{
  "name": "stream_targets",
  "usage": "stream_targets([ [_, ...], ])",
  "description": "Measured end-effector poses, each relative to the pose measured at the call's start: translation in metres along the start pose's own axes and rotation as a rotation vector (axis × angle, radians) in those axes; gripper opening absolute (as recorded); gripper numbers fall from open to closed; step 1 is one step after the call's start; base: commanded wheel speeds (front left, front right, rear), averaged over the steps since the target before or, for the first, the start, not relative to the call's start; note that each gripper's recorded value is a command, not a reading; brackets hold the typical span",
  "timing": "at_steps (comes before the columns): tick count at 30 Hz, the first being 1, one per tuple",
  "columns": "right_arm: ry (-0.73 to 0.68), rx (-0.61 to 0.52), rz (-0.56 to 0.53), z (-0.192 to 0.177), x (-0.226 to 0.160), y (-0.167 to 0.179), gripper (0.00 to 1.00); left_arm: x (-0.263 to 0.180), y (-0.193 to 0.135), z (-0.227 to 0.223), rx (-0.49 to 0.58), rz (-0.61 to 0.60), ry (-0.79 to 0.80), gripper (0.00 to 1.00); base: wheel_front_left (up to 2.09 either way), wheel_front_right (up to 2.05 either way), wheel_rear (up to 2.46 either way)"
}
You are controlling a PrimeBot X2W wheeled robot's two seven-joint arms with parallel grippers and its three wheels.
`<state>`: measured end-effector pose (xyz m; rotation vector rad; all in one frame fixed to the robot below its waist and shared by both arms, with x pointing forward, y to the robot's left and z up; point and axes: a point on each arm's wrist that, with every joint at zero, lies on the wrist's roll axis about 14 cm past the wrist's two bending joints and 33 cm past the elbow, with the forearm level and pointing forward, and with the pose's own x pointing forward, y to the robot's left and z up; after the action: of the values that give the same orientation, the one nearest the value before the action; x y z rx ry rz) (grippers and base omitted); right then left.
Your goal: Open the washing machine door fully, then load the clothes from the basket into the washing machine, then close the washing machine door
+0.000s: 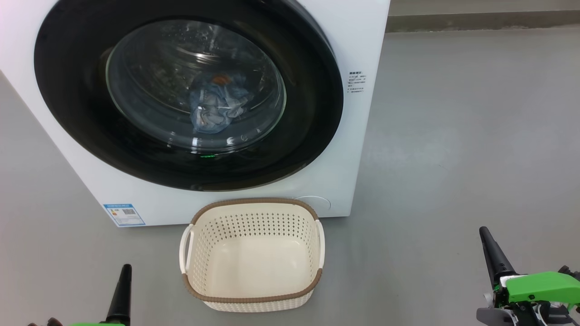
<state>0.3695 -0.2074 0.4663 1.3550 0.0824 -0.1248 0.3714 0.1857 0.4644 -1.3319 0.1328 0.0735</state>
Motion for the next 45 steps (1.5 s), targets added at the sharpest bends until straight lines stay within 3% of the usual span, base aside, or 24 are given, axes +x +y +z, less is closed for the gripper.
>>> stream_targets([
  [6,0.002,0.065,0.011,-0.001,0.001,0.003,0.00,0.002,-0.005,0.002,-0.068,-0.015,-0.004,0.00,0.00,0.00,0.00],
  [13,0.010,0.206,0.058,0.001,0.005,0.017,0.00,0.002,-0.013,0.007,-0.230,-0.050,-0.004,0.00,0.00,0.00,0.00],
  [45,0.011,0.226,0.061,0.001,0.005,0.018,0.00,0.003,-0.015,0.007,-0.237,-0.055,-0.006,0.00,0.00,0.00,0.00],
])
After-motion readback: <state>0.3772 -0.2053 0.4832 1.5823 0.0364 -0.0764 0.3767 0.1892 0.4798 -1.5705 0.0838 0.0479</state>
